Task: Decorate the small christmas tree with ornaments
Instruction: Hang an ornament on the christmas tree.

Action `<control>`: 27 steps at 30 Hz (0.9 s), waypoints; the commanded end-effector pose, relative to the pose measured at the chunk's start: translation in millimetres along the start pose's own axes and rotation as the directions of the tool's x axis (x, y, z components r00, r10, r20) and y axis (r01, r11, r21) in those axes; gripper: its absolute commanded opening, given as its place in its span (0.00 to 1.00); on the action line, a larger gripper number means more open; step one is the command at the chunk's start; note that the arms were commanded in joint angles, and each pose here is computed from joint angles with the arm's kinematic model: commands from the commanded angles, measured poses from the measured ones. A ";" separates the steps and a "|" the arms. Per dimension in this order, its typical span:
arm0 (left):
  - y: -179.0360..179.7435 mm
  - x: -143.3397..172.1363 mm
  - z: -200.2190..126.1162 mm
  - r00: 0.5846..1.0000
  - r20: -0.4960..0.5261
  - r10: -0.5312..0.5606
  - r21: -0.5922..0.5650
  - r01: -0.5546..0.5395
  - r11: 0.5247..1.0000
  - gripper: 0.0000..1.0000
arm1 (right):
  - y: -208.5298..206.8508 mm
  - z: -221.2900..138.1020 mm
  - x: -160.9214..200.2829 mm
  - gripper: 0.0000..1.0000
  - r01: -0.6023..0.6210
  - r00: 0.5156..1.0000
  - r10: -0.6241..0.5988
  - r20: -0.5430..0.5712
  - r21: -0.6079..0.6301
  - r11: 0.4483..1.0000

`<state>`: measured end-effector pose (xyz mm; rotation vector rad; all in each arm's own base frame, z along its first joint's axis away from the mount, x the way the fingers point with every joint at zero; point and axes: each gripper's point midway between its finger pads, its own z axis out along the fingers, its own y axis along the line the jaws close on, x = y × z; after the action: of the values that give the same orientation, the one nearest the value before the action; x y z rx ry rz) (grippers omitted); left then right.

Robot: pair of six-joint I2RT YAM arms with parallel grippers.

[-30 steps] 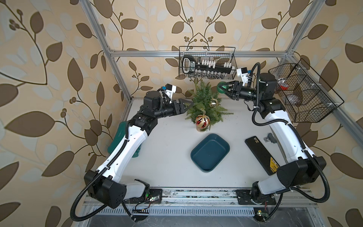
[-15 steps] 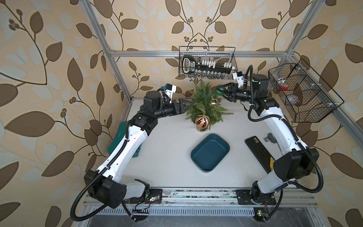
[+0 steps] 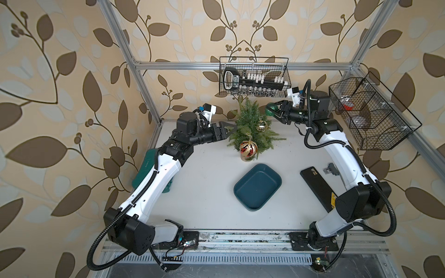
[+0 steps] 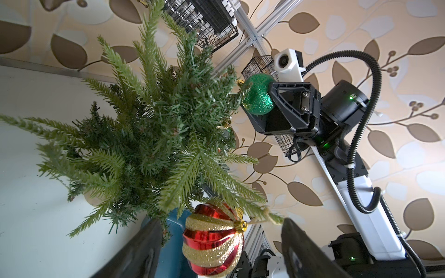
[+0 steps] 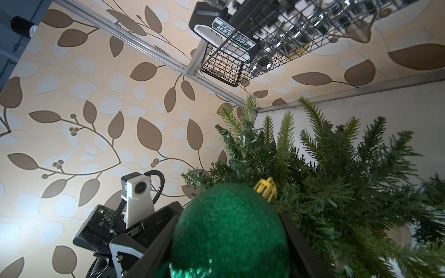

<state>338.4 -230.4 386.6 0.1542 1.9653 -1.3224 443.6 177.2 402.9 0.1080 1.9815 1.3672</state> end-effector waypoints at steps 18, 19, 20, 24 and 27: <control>-5.4 -5.5 -2.0 1.000 0.019 0.018 0.038 -0.019 0.999 0.78 | 14.5 -20.8 -4.3 0.56 0.027 0.999 -0.025 0.042 -0.031 0.999; -5.1 -5.3 -2.0 1.000 0.019 0.017 0.037 -0.018 0.999 0.78 | 13.4 -20.6 -3.6 0.56 0.022 0.999 -0.021 0.039 -0.032 0.999; -5.1 -5.3 -1.9 1.000 0.019 0.018 0.037 -0.019 0.999 0.78 | 12.6 -20.6 -2.6 0.56 0.019 0.999 -0.018 0.037 -0.034 0.999; -4.6 -5.3 -1.5 1.000 0.019 0.017 0.036 -0.018 0.999 0.78 | 13.4 -20.4 0.6 0.56 0.011 1.000 -0.009 0.030 -0.062 0.998; -3.8 -5.5 -1.3 1.000 0.018 0.014 0.035 -0.015 0.999 0.78 | 14.9 -20.3 2.2 0.56 -0.025 0.999 0.027 0.025 -0.077 0.997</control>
<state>339.5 -231.0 381.4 0.1484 1.9719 -1.3281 435.8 166.9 401.6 0.1481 1.9557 1.4050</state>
